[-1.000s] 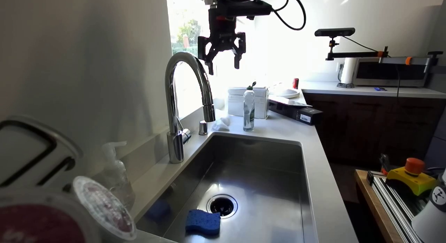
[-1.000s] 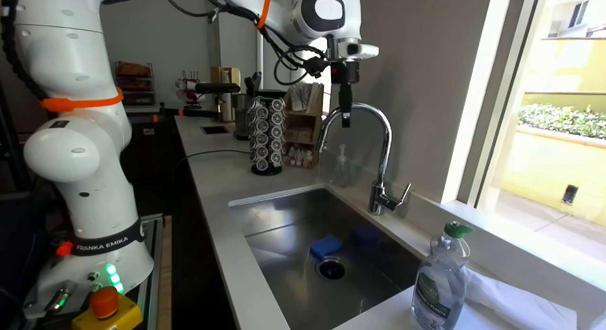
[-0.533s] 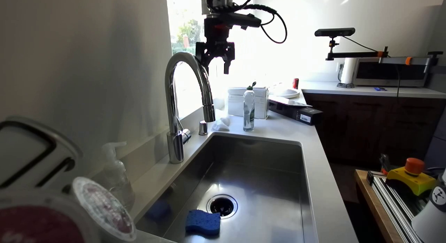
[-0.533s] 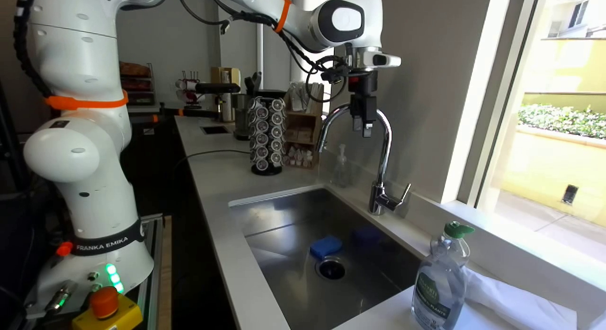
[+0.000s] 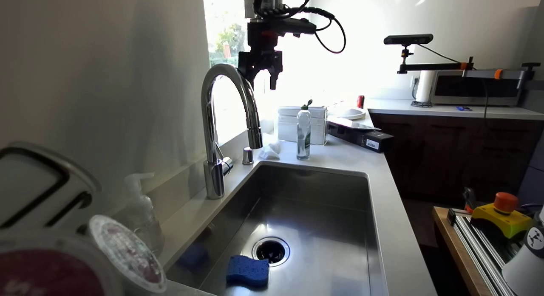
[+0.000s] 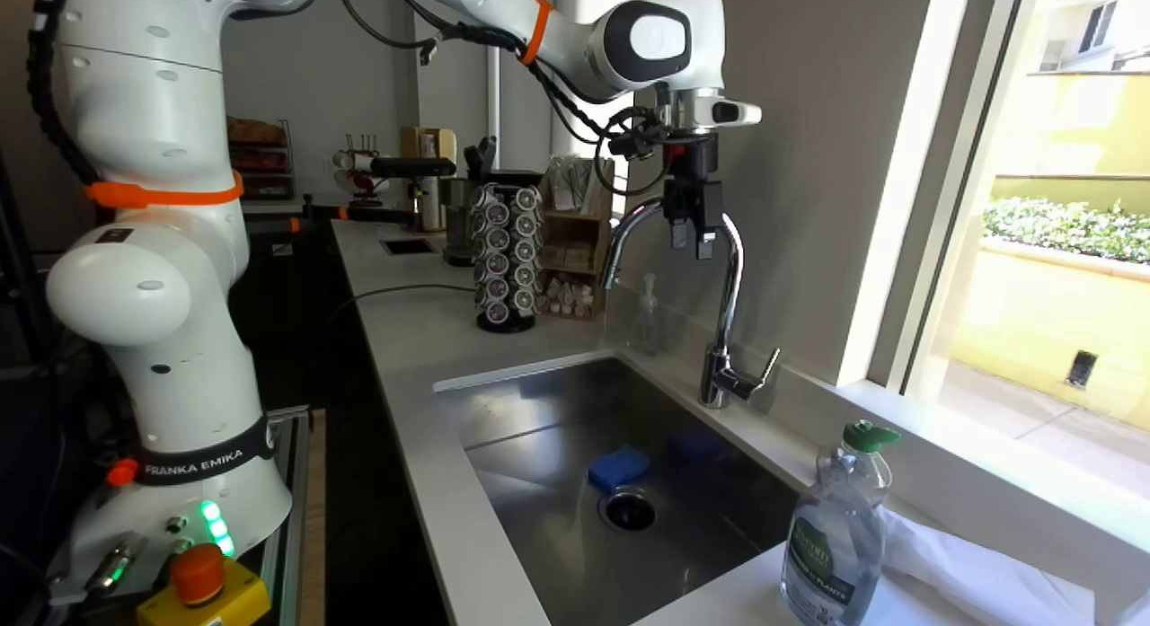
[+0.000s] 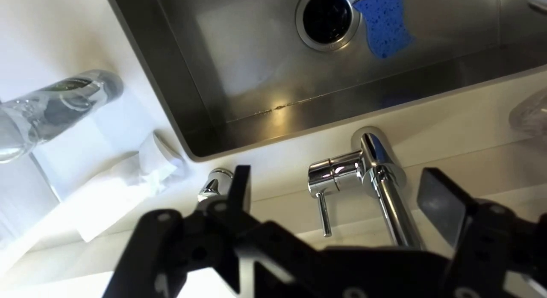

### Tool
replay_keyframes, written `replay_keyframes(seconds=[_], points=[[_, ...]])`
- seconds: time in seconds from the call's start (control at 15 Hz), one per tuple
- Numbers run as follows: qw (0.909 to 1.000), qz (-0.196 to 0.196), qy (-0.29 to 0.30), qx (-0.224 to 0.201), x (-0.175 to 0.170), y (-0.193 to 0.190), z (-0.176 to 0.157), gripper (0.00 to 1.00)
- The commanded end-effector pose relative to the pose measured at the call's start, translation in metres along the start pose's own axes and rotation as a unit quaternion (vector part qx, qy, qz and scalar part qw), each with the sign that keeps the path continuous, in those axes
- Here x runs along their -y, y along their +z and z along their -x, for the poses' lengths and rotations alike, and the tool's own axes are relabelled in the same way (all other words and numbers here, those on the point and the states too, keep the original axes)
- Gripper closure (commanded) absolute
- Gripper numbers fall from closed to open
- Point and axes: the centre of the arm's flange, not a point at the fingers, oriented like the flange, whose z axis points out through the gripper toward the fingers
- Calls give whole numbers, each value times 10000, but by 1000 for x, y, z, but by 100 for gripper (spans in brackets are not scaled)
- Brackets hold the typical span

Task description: Push the faucet handle to the right.

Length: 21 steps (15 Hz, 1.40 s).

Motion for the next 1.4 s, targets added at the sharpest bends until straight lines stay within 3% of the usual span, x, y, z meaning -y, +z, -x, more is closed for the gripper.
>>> replay_keyframes(seconds=[0.0,0.4,0.87,1.0,1.33], points=[[9976,209,-634,-190,8,15,7,0],[9851,77,-1544,-752,5,32,-12,0],[9710,-708,-2184,-664,-6,81,-49,0],[9701,-856,-2186,-609,-12,95,-60,0],[9778,-778,-1874,-520,-26,126,-90,0]])
